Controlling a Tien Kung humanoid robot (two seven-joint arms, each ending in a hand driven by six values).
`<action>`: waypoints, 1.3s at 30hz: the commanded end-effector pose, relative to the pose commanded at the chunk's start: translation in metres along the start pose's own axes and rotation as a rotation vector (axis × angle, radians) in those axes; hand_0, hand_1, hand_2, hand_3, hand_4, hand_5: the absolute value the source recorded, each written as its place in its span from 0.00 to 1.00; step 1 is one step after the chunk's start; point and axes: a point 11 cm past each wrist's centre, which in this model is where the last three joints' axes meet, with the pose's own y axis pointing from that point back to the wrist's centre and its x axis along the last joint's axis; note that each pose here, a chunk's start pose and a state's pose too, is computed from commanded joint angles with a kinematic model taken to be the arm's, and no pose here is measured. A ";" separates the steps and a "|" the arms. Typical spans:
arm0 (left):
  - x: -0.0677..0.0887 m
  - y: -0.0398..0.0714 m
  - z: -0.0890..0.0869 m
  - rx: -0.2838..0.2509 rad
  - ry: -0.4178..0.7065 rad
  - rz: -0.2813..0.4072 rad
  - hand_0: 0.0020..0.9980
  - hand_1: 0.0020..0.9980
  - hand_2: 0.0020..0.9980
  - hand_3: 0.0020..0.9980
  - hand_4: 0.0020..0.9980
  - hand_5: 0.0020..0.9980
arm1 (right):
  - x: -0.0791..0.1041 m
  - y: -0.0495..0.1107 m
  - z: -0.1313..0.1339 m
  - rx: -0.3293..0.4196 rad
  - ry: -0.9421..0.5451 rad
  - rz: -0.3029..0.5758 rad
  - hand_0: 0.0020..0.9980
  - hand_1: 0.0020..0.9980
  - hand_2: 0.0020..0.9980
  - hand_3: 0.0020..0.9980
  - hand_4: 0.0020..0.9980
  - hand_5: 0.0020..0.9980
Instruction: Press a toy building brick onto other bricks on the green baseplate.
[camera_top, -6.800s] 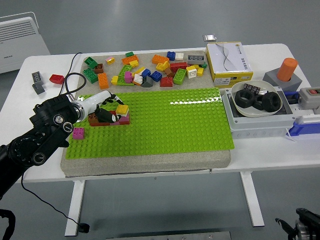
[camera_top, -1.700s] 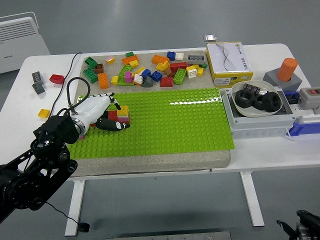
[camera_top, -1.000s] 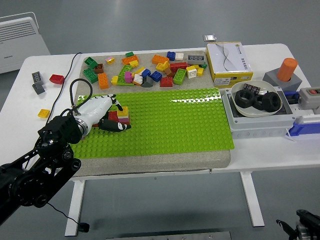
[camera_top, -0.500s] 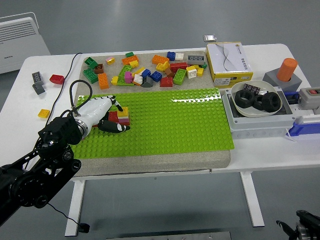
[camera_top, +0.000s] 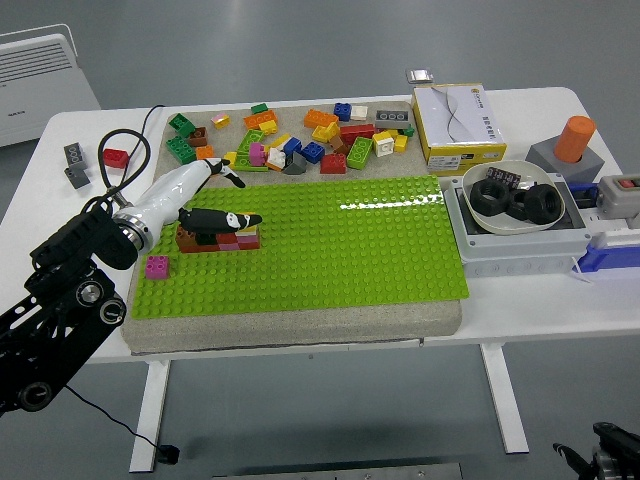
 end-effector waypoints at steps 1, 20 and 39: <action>0.005 0.003 -0.001 -0.015 0.029 0.019 0.96 0.94 0.93 0.70 1.00 0.60 | 0.000 0.000 0.000 0.001 0.001 0.000 0.60 0.58 0.64 0.80 0.98 1.00; 0.012 0.077 -0.077 -0.083 0.201 0.188 0.84 0.83 0.87 0.72 0.75 0.07 | -0.016 0.000 -0.001 0.007 0.016 -0.042 0.60 0.58 0.68 0.83 0.94 1.00; -0.010 0.079 -0.121 0.139 0.042 0.077 0.87 0.91 0.89 0.75 0.74 0.05 | -0.002 0.000 -0.004 0.012 0.011 -0.010 0.59 0.58 0.68 0.82 0.96 1.00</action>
